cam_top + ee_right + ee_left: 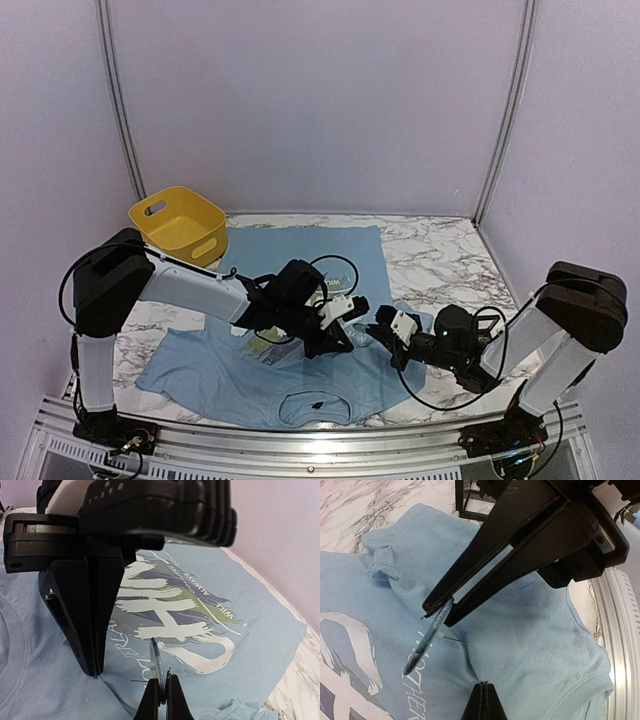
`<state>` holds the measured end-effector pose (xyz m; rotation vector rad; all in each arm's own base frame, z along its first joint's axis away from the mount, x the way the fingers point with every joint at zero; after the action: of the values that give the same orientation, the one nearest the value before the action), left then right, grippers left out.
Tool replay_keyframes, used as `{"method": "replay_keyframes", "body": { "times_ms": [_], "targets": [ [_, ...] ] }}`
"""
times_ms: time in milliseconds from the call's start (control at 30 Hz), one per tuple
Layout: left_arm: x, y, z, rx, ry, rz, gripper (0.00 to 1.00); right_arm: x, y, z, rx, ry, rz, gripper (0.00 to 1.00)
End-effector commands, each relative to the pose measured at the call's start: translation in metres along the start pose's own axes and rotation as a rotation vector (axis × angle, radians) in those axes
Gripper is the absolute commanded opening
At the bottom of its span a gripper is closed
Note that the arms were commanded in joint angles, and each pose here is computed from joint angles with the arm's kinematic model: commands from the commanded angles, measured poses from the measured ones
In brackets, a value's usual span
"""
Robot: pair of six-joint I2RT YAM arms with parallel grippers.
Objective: Pin the brooch onto the clothing
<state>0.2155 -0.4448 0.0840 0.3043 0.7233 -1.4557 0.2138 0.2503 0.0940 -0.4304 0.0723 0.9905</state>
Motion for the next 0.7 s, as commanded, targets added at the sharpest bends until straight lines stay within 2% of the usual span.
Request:
{"method": "replay_keyframes", "body": {
  "times_ms": [0, 167, 667],
  "targets": [
    [-0.008, -0.002, 0.014, 0.035, -0.052, 0.001, 0.0, 0.002, -0.005, -0.003, -0.02, 0.018, -0.033, 0.0],
    [-0.011, -0.008, 0.021, 0.035, -0.076, -0.031, 0.0, 0.002, -0.003, -0.004, -0.1, -0.001, -0.047, 0.0],
    [-0.009, -0.007, 0.02, 0.03, -0.073, -0.028, 0.0, 0.005, 0.01, -0.011, -0.181, 0.0, -0.034, 0.0]
  ]
}}
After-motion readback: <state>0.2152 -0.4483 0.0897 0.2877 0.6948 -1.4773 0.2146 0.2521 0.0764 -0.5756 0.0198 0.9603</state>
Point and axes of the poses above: each gripper's point midway between its finger pads, its own x axis out along the fingers, its own y axis along the line the jaws close on, z = x × y, the point moved 4 cm from there along -x, back along the fingers, and after that the axes turned 4 degrees about -x, right-handed, at the moved point
